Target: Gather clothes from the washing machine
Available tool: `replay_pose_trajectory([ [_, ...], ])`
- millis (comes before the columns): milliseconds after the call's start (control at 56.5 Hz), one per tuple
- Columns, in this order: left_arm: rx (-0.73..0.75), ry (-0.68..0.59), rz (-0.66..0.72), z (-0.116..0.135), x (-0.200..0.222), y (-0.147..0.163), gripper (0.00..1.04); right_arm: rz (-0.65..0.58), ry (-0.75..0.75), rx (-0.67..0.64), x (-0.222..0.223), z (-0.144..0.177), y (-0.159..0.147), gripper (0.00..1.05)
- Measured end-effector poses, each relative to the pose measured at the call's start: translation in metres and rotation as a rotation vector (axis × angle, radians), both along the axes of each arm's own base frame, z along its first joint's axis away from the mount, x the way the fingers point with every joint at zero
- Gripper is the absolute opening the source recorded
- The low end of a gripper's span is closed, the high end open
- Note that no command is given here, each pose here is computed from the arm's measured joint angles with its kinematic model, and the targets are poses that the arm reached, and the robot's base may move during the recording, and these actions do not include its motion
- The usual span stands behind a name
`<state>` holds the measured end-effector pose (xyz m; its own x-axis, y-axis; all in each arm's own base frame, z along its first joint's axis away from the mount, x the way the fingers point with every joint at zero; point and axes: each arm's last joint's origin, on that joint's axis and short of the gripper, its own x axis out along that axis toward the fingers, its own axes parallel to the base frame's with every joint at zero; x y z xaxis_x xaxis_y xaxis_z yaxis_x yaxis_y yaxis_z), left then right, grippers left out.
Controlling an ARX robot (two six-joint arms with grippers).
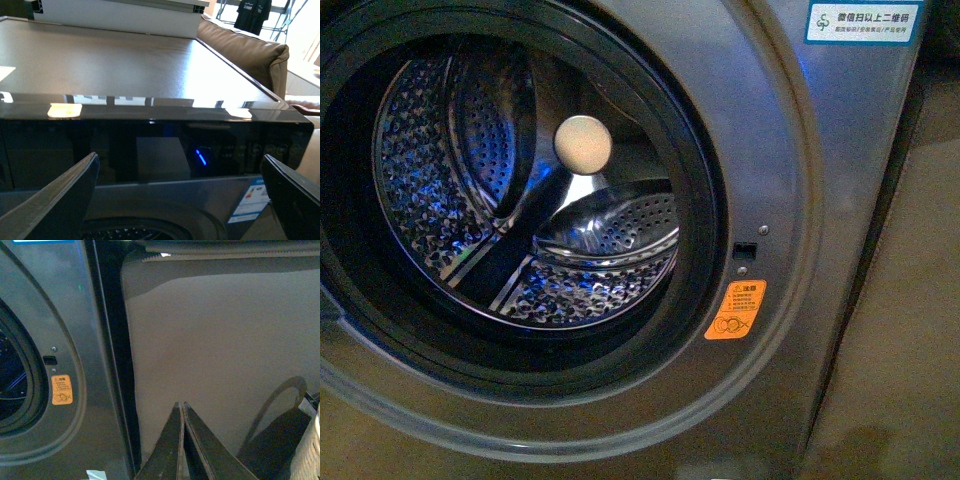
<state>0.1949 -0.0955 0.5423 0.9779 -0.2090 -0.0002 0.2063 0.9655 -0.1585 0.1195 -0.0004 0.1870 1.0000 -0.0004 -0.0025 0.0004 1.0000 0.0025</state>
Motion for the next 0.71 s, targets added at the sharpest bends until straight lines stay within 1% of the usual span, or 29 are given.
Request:
replay_pose_trajectory([
  [53,0.019,0.007,0.044,-0.011,-0.003,0.000,0.95,0.000,-0.002,0.000,-0.001,-0.001,0.000,0.02],
  [88,0.032,-0.015,0.102,-0.019,-0.003,0.001,0.90,0.001,-0.004,0.000,-0.002,-0.002,0.000,0.02],
  [124,0.054,-0.040,0.163,-0.034,-0.003,0.005,0.83,0.000,-0.005,0.000,-0.003,-0.003,0.000,0.02],
  [159,0.067,-0.052,0.177,-0.047,-0.004,0.009,0.77,0.000,-0.005,0.000,-0.004,-0.004,0.000,0.02],
  [195,0.079,-0.062,0.184,-0.062,-0.007,0.014,0.72,0.000,-0.004,0.000,-0.004,-0.005,0.000,0.02],
  [230,0.088,-0.071,0.188,-0.081,-0.011,0.022,0.65,-0.002,-0.003,0.000,-0.005,-0.006,0.000,0.02],
  [248,0.089,-0.072,0.191,-0.087,-0.013,0.024,0.63,-0.002,-0.003,0.000,-0.005,-0.007,0.000,0.02],
  [301,0.103,-0.078,0.206,-0.121,-0.022,0.037,0.51,-0.002,-0.003,0.000,-0.007,-0.009,0.000,0.02],
  [389,0.115,-0.070,0.207,-0.153,-0.030,0.046,0.38,-0.002,-0.004,0.000,-0.008,-0.010,0.000,0.02],
  [425,0.125,-0.061,0.201,-0.175,-0.033,0.051,0.29,-0.002,-0.004,0.000,-0.009,-0.011,0.000,0.02],
  [478,0.138,-0.043,0.195,-0.200,-0.035,0.055,0.18,-0.002,-0.012,0.000,-0.010,-0.016,0.000,0.02],
  [566,0.151,-0.015,0.198,-0.236,-0.040,0.064,0.02,-0.002,-0.010,0.000,-0.011,-0.019,0.000,0.02],
  [637,0.151,-0.018,0.203,-0.260,-0.047,0.071,0.04,-0.001,0.023,0.000,-0.018,-0.023,0.000,0.02],
  [708,0.151,-0.020,0.206,-0.275,-0.052,0.075,0.04,-0.002,-0.005,-0.001,-0.022,-0.022,0.000,0.02],
])
